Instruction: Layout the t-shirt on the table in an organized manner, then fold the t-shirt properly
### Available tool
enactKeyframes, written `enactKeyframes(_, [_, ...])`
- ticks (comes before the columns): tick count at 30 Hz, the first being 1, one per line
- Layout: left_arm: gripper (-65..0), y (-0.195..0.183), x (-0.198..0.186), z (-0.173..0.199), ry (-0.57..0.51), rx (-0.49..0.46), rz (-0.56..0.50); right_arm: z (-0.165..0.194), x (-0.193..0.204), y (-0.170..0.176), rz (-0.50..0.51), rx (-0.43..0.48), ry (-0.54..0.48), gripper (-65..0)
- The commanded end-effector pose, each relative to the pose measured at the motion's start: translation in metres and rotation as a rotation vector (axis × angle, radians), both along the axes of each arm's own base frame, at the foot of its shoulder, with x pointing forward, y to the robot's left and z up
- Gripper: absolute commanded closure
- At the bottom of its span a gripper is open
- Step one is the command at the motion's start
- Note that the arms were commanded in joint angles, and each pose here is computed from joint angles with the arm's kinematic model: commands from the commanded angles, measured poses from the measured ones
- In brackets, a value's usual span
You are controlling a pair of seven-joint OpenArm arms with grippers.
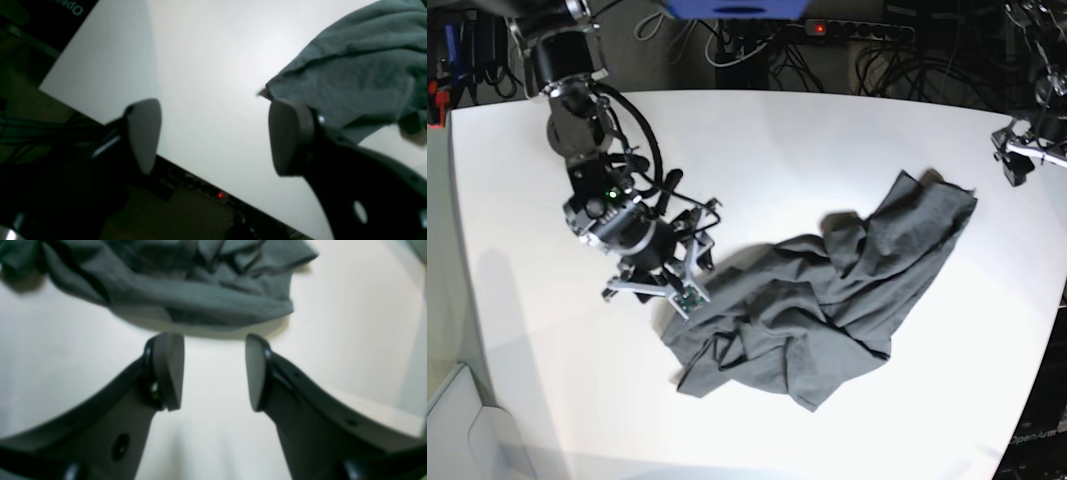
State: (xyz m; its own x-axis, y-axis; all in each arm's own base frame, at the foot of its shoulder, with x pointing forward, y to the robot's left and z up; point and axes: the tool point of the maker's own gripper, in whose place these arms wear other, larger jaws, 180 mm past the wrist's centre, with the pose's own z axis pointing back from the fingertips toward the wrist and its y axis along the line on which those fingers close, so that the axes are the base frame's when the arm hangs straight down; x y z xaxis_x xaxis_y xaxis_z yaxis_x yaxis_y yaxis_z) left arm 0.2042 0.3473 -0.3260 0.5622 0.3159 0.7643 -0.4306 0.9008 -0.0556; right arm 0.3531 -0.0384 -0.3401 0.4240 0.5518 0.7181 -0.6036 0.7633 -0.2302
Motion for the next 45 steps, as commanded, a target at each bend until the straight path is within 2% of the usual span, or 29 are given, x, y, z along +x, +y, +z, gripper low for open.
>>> enactKeyframes(1, [-49.3,0.004,0.003,0.012,-0.03,0.033,-0.013,0.006,0.007,0.005,0.008,0.024,-0.026,-30.6])
enactKeyframes(7, [-49.3,0.003,0.003,0.014,-0.032,0.038,-0.015,-0.027,0.005,0.019,0.022,0.063,0.046,-30.6])
enactKeyframes(17, [-49.3,0.003,0.003,0.016,-0.033,0.044,-0.016,-0.06,0.023,0.017,0.009,0.102,0.086,-30.6])
enactKeyframes(22, [-49.3,0.003,0.004,0.016,-0.036,0.045,-0.016,-0.066,0.029,0.016,0.006,0.113,0.089,-30.6])
enactKeyframes(36, [-49.3,0.003,0.006,0.018,-0.042,0.045,-0.016,-0.046,0.055,0.031,0.017,0.144,0.045,-30.7])
enactKeyframes(40, [-49.3,0.003,0.006,0.018,-0.042,0.045,-0.016,-0.057,0.061,0.031,0.008,0.146,0.075,-30.7])
enactKeyframes(45, [-49.3,0.003,0.006,0.017,-0.043,0.045,-0.015,-0.06,0.064,0.034,0.009,0.172,0.064,-30.7])
